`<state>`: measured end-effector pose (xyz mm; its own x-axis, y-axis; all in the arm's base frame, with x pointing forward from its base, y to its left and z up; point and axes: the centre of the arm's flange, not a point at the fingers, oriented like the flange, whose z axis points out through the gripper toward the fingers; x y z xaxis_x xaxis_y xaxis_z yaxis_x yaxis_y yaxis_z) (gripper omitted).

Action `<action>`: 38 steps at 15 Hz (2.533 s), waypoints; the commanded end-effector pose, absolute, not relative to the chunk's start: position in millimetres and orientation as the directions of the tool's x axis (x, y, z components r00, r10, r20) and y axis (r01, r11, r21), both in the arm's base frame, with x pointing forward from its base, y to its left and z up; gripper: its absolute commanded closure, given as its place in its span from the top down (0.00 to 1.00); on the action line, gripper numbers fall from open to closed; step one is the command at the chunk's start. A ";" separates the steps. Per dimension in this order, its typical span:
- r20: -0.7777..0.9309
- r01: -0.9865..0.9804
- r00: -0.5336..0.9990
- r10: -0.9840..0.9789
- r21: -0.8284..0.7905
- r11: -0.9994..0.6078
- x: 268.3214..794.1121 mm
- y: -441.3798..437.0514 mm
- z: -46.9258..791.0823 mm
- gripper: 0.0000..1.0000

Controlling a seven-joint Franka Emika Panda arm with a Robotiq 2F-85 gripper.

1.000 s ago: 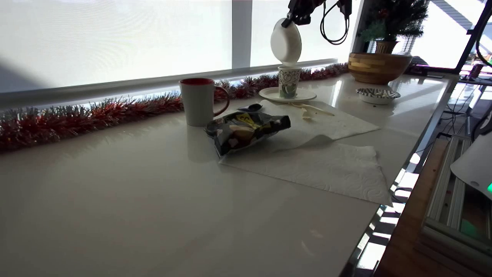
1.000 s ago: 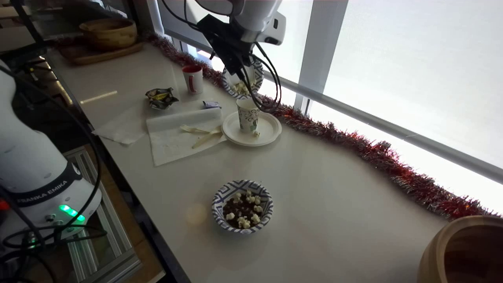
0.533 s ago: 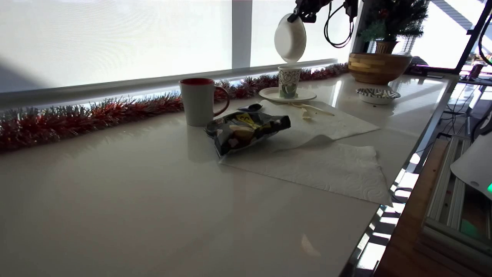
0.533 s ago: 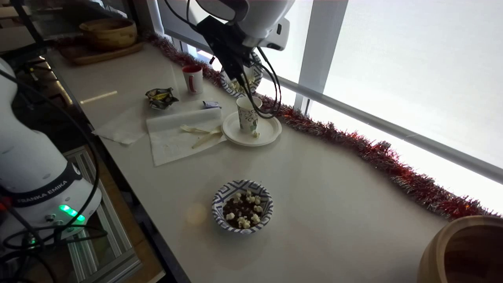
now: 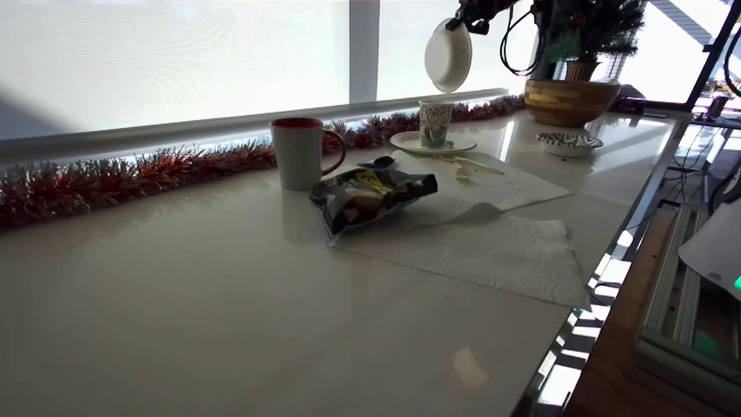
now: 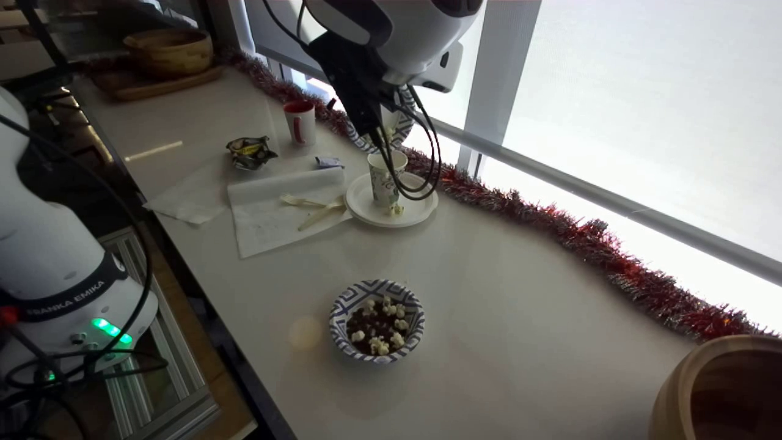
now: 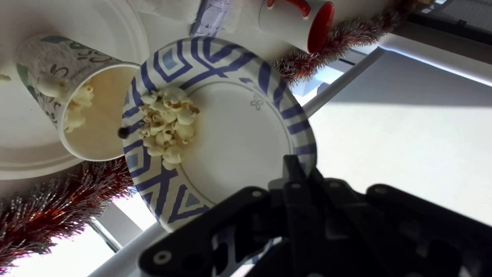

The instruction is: Put the white contents of the white plate into the paper cup

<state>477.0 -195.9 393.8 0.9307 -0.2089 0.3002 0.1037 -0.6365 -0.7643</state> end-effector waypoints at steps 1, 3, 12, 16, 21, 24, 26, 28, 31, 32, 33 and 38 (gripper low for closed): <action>0.307 0.106 0.922 -0.235 -0.786 -0.609 478.4 -203.4 389.3 0.01; 0.302 0.107 0.925 -0.231 -0.790 -0.604 481.0 -199.8 387.6 0.01; 0.283 0.102 0.917 -0.281 -0.848 -0.520 501.8 -186.8 380.3 0.01; 0.275 0.087 0.922 -0.271 -0.832 -0.549 493.6 -184.8 378.2 0.03; 0.267 0.087 0.923 -0.277 -0.847 -0.525 495.8 -188.2 376.9 0.01; 0.262 0.087 0.922 -0.287 -0.859 -0.505 493.4 -196.0 375.7 0.01; 0.263 0.094 0.922 -0.285 -0.865 -0.493 487.5 -198.7 381.8 0.01; 0.284 0.112 0.917 -0.279 -0.857 -0.504 479.2 -198.1 395.3 0.01; 0.328 0.135 0.911 -0.251 -0.810 -0.570 469.5 -194.9 421.6 0.01; 0.361 0.151 0.905 -0.226 -0.768 -0.623 468.9 -190.9 429.0 0.01; 0.376 0.160 0.907 -0.190 -0.726 -0.669 467.9 -187.1 434.8 0.01; 0.401 0.166 0.914 -0.058 -0.501 -0.850 464.5 -177.8 448.7 0.01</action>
<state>478.1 -189.1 444.7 0.9087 -0.1127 0.4019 0.1775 -0.7671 -0.6164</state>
